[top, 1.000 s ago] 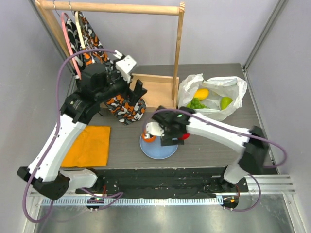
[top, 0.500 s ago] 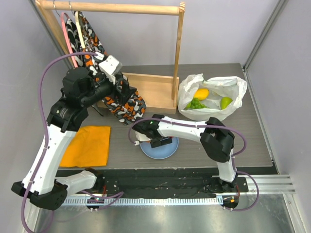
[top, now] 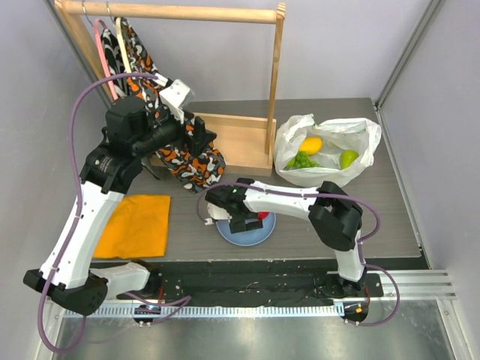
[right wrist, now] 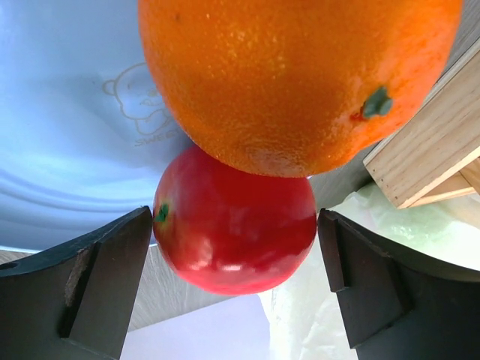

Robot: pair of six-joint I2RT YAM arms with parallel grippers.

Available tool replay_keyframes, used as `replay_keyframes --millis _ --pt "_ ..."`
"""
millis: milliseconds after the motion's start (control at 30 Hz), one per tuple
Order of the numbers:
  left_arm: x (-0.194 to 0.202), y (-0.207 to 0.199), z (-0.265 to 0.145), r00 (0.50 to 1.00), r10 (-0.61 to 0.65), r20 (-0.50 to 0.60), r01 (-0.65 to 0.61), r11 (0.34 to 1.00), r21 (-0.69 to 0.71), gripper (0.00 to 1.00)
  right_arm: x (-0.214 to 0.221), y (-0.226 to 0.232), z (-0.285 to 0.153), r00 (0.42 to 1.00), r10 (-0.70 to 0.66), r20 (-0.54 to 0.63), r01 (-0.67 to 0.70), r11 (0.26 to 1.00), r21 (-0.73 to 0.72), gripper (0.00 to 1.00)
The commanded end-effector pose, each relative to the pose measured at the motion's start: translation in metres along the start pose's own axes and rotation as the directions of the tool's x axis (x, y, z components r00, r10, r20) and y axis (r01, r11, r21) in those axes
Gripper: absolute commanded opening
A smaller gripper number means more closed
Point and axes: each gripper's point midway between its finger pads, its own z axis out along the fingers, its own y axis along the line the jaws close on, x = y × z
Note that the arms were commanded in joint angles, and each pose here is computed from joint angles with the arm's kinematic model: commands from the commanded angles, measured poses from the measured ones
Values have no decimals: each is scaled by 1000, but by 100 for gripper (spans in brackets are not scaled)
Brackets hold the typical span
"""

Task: Take the fake fruits out of the plastic bag
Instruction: Place the fake fruit on the plate.

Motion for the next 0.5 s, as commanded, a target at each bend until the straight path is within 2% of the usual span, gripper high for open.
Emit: replay_keyframes --millis 0,133,233,300,333,367,467 --pt "-32 -2 -1 996 -2 91 0 1000 18 86 -4 -10 -31 995 51 88 -53 998 24 100" --pt "-33 -4 3 995 -20 93 17 999 34 86 -3 -17 -75 975 132 181 -130 991 -25 100" --pt "-32 -4 4 995 -29 93 26 999 36 86 11 -16 -105 924 302 234 -269 949 -162 100" --pt "-30 -3 5 996 -30 87 27 999 32 86 30 -32 -108 848 469 246 -414 877 -245 100" --pt "-28 -2 5 996 -32 82 29 999 28 86 28 -28 -111 782 569 254 -471 807 -356 100" --pt "-27 -2 5 996 -31 79 29 999 25 86 46 -38 -107 718 656 233 -546 738 -398 100" --pt "-21 2 8 998 -18 56 17 1000 11 86 62 -33 -94 596 791 138 -624 564 -541 100"
